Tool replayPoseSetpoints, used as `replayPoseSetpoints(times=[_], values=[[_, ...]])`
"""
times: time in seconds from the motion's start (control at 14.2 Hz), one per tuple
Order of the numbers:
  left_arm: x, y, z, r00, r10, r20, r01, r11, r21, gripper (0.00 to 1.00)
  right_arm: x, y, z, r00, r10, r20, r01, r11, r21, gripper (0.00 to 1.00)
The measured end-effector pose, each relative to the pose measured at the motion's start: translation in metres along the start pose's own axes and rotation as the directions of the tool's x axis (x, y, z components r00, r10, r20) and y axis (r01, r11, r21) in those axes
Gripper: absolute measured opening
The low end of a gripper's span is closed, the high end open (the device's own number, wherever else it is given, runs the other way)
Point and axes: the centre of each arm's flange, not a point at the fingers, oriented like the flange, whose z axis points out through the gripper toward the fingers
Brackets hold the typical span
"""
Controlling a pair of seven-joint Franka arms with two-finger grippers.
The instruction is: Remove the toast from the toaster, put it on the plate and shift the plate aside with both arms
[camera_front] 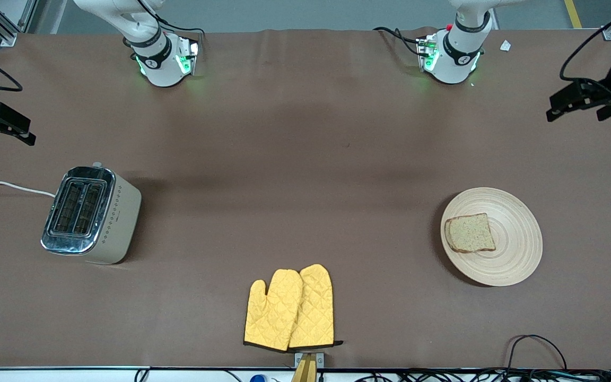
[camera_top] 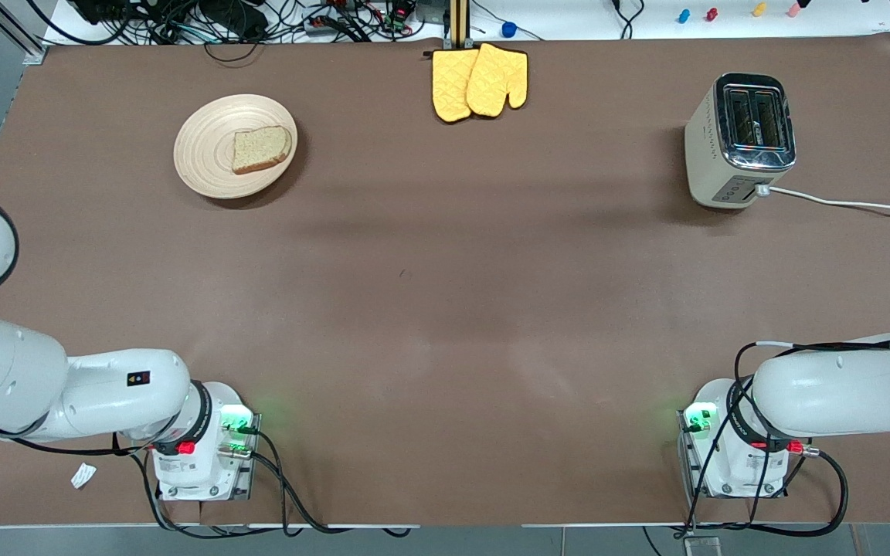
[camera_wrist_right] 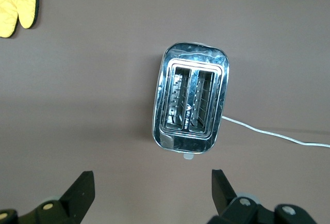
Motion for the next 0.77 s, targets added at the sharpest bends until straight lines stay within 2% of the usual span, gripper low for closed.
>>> replayPoseSetpoints(times=[0.42,0.77], values=[[-0.032,0.019,0.007,0.999,0.032,-0.027,-0.032,0.999,0.011,1.00,-0.001,-0.004,-0.002,1.000,0.000,-0.002,0.000,1.000,-0.007,1.00],[-0.034,0.013,0.004,0.999,0.025,-0.045,-0.024,1.000,0.008,1.00,-0.001,-0.003,-0.002,1.000,0.001,-0.002,-0.001,1.000,-0.008,1.00]])
